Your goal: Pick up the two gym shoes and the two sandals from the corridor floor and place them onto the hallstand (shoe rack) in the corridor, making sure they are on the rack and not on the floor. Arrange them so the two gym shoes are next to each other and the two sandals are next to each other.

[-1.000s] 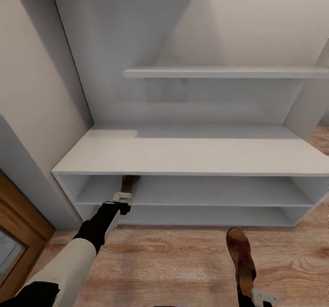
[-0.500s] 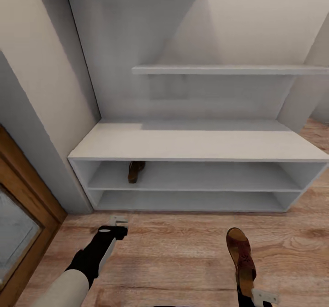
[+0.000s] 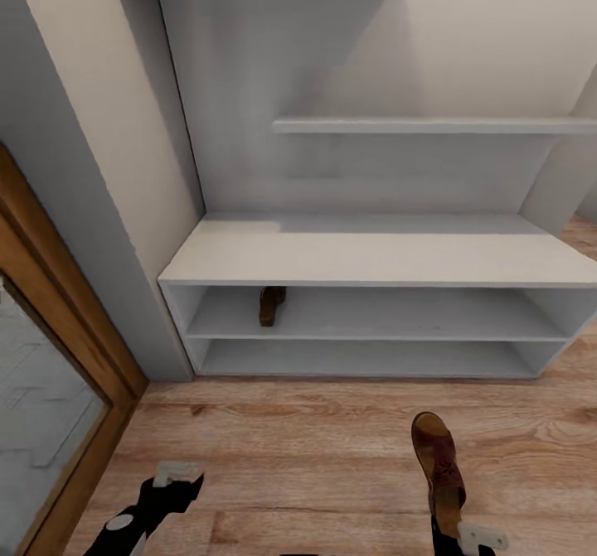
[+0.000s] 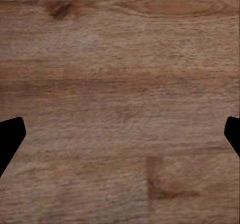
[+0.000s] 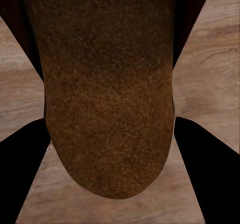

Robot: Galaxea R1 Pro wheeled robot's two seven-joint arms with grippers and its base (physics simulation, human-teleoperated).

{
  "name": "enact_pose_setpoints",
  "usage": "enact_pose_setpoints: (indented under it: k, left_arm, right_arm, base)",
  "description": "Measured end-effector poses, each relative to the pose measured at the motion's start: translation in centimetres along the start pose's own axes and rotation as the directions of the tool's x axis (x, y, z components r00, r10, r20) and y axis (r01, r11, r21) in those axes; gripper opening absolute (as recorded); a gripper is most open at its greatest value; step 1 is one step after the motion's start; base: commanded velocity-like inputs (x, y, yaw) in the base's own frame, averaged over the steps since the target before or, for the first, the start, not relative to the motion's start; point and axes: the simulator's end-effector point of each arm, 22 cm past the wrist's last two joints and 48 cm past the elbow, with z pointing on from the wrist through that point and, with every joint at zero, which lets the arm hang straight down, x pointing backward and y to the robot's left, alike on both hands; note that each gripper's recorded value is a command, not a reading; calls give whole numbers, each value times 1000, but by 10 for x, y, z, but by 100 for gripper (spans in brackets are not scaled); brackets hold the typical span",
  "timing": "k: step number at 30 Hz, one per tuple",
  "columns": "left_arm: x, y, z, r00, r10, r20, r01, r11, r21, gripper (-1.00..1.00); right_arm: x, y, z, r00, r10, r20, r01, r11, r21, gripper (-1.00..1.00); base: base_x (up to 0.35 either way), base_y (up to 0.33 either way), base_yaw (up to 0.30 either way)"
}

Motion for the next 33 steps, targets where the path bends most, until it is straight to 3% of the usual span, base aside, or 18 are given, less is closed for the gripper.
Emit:
enact_pose_setpoints:
  k: [6,11,20,33]
  left_arm:
    - [50,16,-24,999,21,-31,-18,997,81,100]
    - [84,12,-45,999,31,-8,-30,987,155,100]
    - [102,18,-52,999,33,-26,-29,987,159,100]
    - [101,18,-52,1000,4,-19,-1,988,155,100]
  right_arm:
    - [0,-2,0,1000,-4,-1,4,1000,0,-100]
    - [-1,-10,1,1000,-12,3,12,1000,8,-100]
    - [-2,-12,1,1000,-12,4,12,1000,15,-100]
    - [-1,-13,1,1000,-13,3,13,1000,16,-100]
  base:
    - [0,274,0]
    - [0,37,0]
    - [-3,5,0]
    - [-196,215,0]
